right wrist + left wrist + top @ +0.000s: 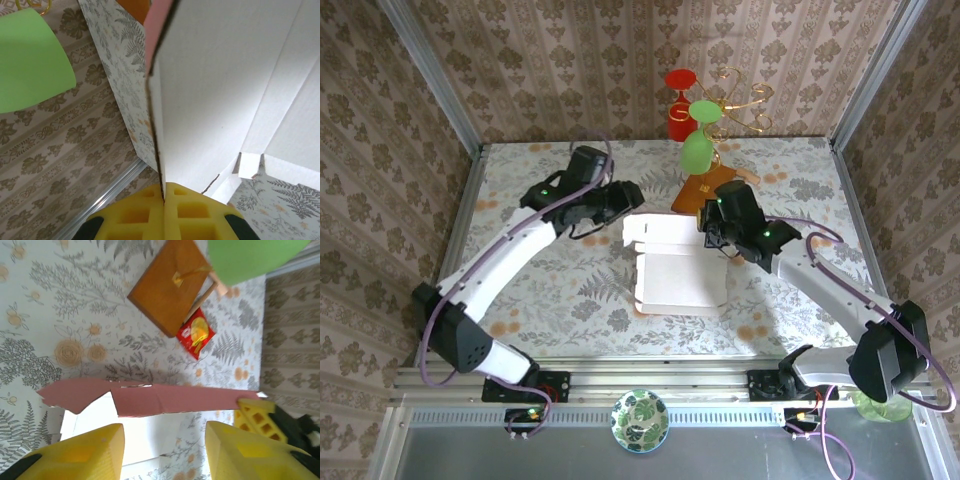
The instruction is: Fold the paper box
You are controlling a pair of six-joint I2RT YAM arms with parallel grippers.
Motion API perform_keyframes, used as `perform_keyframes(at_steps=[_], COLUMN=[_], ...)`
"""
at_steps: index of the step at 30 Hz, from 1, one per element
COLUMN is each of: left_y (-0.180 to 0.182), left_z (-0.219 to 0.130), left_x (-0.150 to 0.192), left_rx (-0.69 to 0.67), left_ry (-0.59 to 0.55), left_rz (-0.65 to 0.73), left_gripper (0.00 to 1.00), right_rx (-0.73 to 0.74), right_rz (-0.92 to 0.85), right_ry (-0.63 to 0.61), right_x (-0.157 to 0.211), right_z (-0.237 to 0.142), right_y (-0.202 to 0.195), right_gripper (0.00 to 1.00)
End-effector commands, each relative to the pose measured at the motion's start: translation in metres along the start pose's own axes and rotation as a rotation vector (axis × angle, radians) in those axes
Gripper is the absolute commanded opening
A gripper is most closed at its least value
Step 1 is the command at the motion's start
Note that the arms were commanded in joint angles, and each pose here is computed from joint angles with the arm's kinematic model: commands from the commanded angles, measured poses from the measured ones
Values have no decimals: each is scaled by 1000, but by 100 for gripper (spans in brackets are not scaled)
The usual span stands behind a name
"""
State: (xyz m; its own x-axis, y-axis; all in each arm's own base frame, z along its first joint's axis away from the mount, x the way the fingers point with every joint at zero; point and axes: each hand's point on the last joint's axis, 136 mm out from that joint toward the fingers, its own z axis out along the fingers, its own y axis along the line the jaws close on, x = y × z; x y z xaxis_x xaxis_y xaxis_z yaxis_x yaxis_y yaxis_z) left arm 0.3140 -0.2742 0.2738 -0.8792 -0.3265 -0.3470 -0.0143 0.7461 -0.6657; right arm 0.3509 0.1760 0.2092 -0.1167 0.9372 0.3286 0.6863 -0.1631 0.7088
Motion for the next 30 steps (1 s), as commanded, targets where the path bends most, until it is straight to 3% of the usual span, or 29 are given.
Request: perform_keyframes(at_steps=[1,16,25,30], left_y=[3,-16,-10,-12], left_z=[-18,21,5,15], left_x=[-4,-9,-8,1], left_rx=[-11,16,-3,34], left_ry=[-11,25,-12,22], left_rz=[-25,11,1,-20], left_gripper=[47,45,44,39], right_rx=[14,20,-13,-2], right_rz=[34,22,8,-14], right_ry=[-18,2,28,45], right_x=[-2,8,8,11], right_z=[-11,-18,-25,-24], right_y=[4,19,28,26], right_gripper=[0,0,0,0])
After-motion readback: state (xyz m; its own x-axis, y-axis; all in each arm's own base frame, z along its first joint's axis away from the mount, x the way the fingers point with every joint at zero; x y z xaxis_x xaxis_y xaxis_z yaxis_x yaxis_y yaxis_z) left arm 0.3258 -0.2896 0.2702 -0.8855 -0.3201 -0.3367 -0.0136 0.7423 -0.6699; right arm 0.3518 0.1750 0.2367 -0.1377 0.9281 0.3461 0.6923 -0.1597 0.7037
